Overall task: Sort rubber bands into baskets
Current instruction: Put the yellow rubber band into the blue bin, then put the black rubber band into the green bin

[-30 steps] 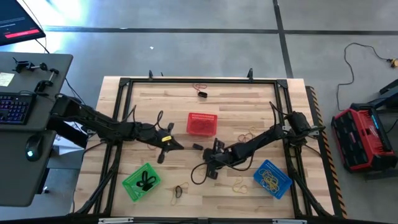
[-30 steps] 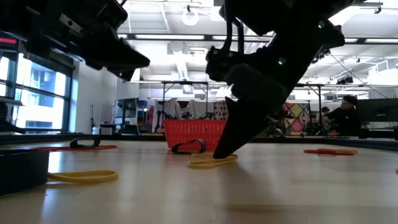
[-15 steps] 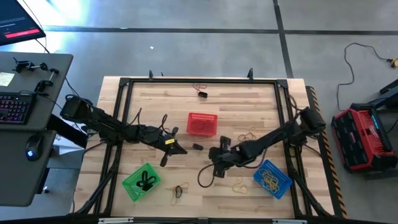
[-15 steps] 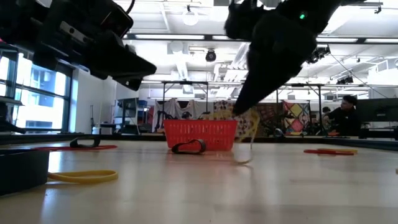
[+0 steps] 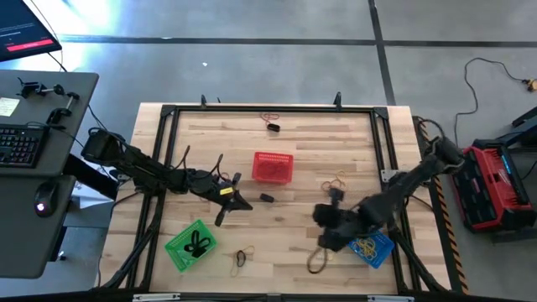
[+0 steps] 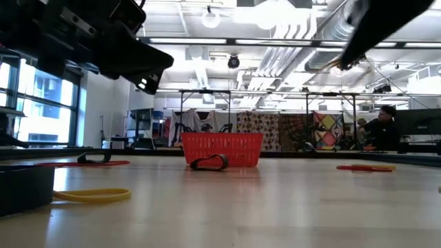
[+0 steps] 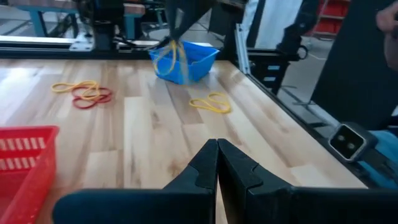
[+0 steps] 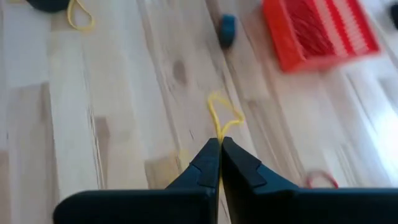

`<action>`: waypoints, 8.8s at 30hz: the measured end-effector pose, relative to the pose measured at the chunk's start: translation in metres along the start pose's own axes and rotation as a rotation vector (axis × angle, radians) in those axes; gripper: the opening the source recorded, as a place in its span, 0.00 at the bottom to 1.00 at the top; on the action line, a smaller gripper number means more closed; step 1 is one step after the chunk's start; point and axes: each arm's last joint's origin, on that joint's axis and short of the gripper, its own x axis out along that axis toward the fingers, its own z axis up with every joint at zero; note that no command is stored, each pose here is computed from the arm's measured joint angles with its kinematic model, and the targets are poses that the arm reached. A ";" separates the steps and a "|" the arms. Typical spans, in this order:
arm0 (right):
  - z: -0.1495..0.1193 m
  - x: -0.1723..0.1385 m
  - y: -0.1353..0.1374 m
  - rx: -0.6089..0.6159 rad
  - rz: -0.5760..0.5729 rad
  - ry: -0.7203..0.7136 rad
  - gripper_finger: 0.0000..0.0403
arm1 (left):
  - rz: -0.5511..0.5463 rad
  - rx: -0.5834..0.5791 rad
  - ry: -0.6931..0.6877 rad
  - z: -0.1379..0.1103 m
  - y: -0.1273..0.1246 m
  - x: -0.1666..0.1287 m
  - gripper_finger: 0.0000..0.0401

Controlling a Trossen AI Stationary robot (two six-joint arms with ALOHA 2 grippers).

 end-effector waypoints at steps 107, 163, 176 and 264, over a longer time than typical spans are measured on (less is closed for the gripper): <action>-0.001 0.010 -0.025 -0.077 -0.022 0.292 0.04 | -0.213 0.004 0.057 0.001 -0.018 0.005 0.00; -0.013 0.040 -0.037 -0.076 -0.014 0.288 0.03 | -0.296 0.122 0.870 -0.004 -0.089 0.097 0.19; -0.013 0.040 -0.037 -0.076 -0.014 0.288 0.03 | -0.321 0.096 0.870 -0.005 -0.083 0.100 0.09; -0.020 0.035 -0.031 -0.124 -0.023 0.294 0.03 | -0.283 -0.071 0.893 0.006 -0.076 0.093 0.00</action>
